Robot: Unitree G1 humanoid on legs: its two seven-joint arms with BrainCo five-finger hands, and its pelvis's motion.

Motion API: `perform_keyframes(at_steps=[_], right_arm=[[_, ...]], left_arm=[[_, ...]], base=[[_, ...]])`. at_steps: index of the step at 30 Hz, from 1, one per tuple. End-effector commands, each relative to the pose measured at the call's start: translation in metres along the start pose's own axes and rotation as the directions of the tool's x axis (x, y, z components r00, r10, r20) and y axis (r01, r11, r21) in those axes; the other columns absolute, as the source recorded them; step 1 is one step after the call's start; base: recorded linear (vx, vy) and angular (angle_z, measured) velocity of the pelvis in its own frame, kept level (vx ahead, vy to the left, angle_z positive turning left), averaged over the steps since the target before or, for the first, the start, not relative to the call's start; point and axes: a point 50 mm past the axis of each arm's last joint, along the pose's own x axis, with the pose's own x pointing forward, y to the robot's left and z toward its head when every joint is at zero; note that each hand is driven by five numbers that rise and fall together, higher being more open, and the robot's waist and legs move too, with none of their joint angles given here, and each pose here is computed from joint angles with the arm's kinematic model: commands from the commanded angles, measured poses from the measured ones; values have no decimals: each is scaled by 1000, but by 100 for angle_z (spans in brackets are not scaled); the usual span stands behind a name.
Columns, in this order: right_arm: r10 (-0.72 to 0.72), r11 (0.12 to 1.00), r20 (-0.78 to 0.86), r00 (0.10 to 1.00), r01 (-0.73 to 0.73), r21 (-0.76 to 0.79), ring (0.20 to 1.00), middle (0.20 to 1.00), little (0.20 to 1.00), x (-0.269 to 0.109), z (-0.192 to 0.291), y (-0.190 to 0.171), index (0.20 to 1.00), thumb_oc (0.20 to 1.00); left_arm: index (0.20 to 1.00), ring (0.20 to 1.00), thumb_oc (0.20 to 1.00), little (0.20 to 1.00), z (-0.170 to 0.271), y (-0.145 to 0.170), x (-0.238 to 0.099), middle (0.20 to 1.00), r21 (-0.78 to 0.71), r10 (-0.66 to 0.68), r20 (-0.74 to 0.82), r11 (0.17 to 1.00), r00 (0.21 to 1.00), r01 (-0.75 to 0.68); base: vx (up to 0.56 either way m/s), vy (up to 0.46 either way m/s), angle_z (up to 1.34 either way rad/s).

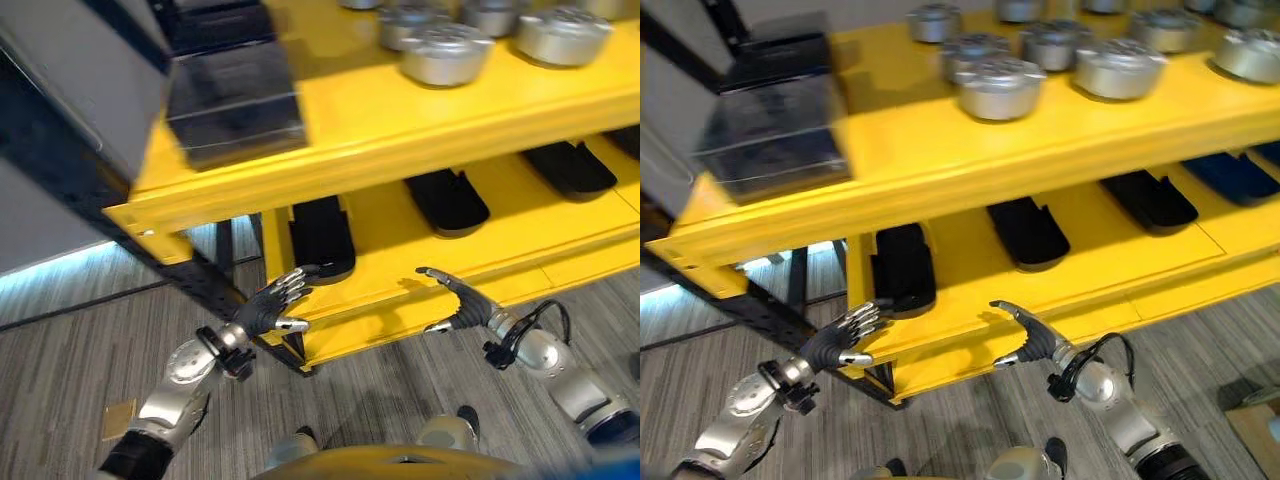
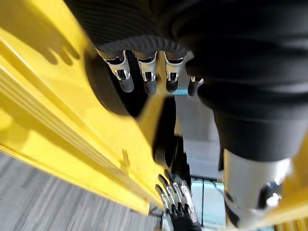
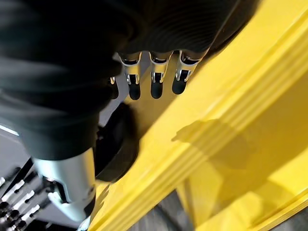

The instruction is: Move parts from the plastic box to the shelf.

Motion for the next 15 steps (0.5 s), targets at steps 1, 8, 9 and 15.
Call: perform_keyframes(at_steps=[1, 8, 9, 15], right_arm=[[-49, 993, 133, 990, 62, -97, 1000, 1000, 1000, 11, 24, -30, 1000, 1000], [-46, 991, 151, 987, 64, -120, 1000, 1000, 1000, 13, 32, -28, 1000, 1000], [-35, 991, 151, 988, 55, -126, 1000, 1000, 1000, 11, 31, -28, 1000, 1000], [47, 987, 121, 991, -27, -161, 1000, 1000, 1000, 7, 29, -24, 1000, 1000]], left_arm=[[1000, 1000, 1000, 1000, 21, 4, -7, 1000, -14, 96, 176, 995, 980, -95], [1000, 1000, 1000, 1000, 28, -1, -7, 1000, 38, 55, 183, 997, 982, -63], [1000, 1000, 1000, 1000, 28, 0, -9, 1000, 38, 60, 185, 997, 981, -68], [1000, 1000, 1000, 1000, 28, -4, -13, 1000, 37, 105, 180, 993, 978, -113]], base=[[-91, 153, -41], [-54, -13, 22], [-4, -63, 72], [-9, -88, 3]])
